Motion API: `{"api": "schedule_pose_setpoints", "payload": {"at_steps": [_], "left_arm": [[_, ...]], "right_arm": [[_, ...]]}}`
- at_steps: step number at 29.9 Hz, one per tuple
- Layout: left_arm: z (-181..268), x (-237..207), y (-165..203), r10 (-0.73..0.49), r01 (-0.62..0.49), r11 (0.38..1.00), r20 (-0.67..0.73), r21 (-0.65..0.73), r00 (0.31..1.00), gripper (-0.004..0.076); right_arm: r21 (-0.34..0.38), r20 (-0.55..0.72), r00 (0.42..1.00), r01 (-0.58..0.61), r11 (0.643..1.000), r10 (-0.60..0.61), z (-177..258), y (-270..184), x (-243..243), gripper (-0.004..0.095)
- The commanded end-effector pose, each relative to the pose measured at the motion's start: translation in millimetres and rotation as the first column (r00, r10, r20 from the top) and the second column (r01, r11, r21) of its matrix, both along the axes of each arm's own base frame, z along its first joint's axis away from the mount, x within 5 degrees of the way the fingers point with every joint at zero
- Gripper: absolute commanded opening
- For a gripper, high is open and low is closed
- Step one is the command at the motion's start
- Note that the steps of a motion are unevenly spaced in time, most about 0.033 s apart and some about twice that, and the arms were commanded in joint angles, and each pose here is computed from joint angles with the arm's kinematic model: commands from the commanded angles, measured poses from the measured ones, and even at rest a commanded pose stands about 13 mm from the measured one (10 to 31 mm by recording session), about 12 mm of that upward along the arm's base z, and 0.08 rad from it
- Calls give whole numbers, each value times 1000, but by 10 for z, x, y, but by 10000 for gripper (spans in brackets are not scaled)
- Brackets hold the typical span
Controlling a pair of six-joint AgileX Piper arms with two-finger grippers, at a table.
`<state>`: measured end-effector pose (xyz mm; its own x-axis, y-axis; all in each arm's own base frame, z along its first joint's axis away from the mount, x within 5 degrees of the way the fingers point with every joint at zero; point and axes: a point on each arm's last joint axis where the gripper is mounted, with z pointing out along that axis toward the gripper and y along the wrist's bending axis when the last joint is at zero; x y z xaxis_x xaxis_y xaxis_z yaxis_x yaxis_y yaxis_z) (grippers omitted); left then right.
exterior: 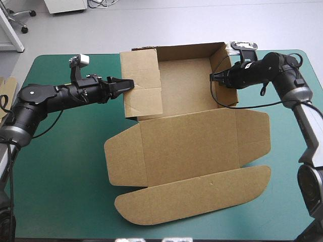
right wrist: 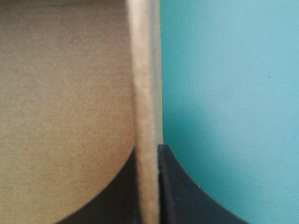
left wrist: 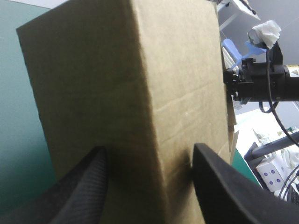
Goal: Fold the box
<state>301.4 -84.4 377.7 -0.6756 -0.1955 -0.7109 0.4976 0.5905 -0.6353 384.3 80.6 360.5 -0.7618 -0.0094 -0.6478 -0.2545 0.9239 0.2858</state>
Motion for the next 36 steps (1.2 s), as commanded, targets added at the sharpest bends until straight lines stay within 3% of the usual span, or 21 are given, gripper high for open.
{"api": "schedule_pose_setpoints", "payload": {"at_steps": [1,12,20,28,31,36], "left_arm": [[187,-31,-75,9,-8,999,38,-41,999,400],[205,188,-247,11,-8,987,-17,160,1000,400],[300,289,-319,-5,19,932,-39,363,999,396],[571,246,-112,94,-93,816,29,571,995,396],[735,185,-51,112,-148,803,99,577,989,396],[1138,-43,283,231,-336,789,258,515,938,396]], "right_arm": [[90,74,997,31,995,-38,253,48,-55,-22],[20,30,998,47,999,-47,30,191,56,-11],[23,37,998,54,998,-54,49,191,78,-12],[57,85,995,46,997,-51,252,208,78,-13],[55,109,993,38,998,-44,344,208,73,-14],[43,122,992,36,998,-41,387,192,71,-14]]}}
